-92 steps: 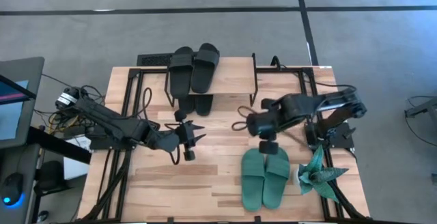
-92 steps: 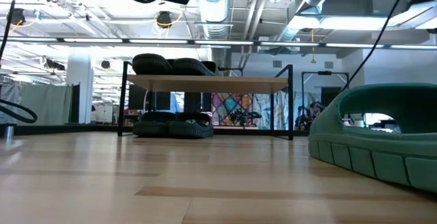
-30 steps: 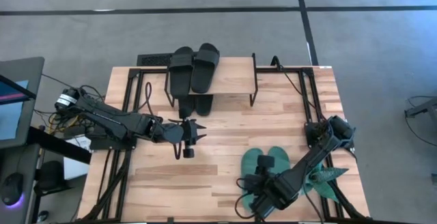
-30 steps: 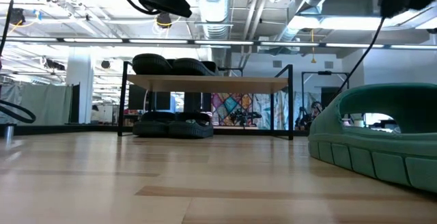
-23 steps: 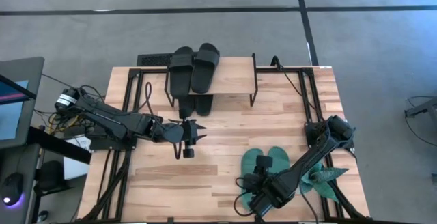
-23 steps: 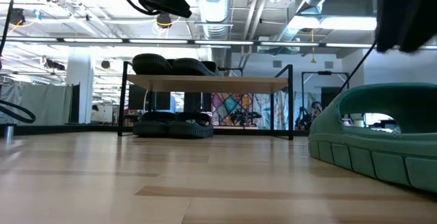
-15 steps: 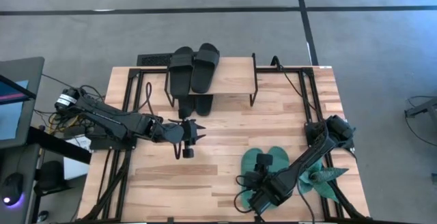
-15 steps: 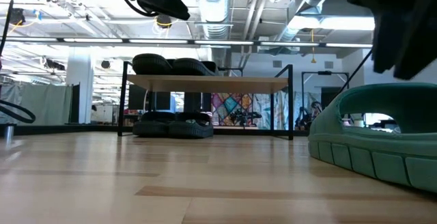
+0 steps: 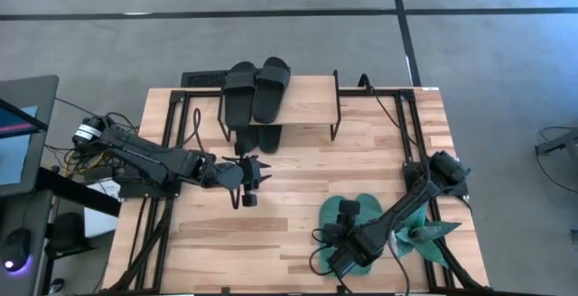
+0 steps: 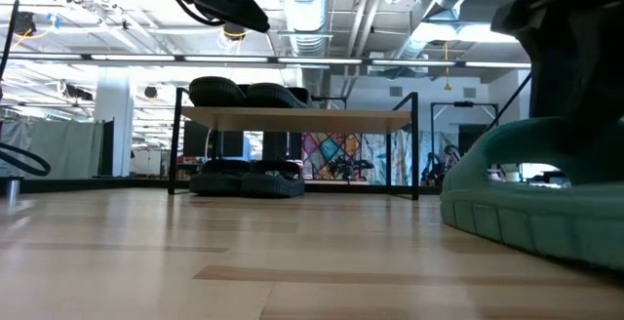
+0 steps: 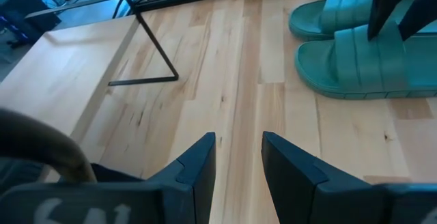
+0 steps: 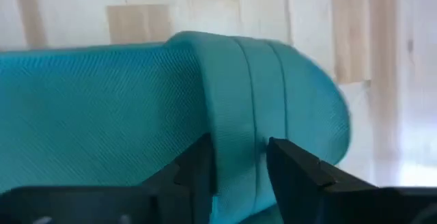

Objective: Pick and place slides into the shelf
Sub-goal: Put the green slipper under the shelf

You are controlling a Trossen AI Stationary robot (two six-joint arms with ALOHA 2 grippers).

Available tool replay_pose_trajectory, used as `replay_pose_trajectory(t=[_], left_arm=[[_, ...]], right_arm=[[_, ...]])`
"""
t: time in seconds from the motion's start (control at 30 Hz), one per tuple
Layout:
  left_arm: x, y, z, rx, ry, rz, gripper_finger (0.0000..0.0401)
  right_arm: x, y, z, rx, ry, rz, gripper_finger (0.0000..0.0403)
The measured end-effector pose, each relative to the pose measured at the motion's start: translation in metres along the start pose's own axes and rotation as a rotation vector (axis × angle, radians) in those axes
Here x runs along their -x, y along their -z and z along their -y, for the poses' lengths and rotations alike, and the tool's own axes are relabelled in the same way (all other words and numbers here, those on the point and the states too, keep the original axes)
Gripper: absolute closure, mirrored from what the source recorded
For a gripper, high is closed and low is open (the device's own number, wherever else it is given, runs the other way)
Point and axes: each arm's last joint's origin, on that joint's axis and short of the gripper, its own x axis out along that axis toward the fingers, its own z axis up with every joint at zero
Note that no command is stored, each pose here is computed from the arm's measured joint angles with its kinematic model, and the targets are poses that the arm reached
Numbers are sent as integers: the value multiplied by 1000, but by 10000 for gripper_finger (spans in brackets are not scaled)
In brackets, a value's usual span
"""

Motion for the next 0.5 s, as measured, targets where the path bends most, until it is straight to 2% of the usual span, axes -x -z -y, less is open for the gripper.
replay_pose_trajectory(t=[0.23, 0.5], left_arm=[[-2, 0, -5, 11, -17, -5, 292], [-2, 8, -6, 26, -25, -79, 292]], right_arm=[[-5, -7, 11, 59, 41, -2, 390], [-9, -13, 23, 56, 96, -8, 397]])
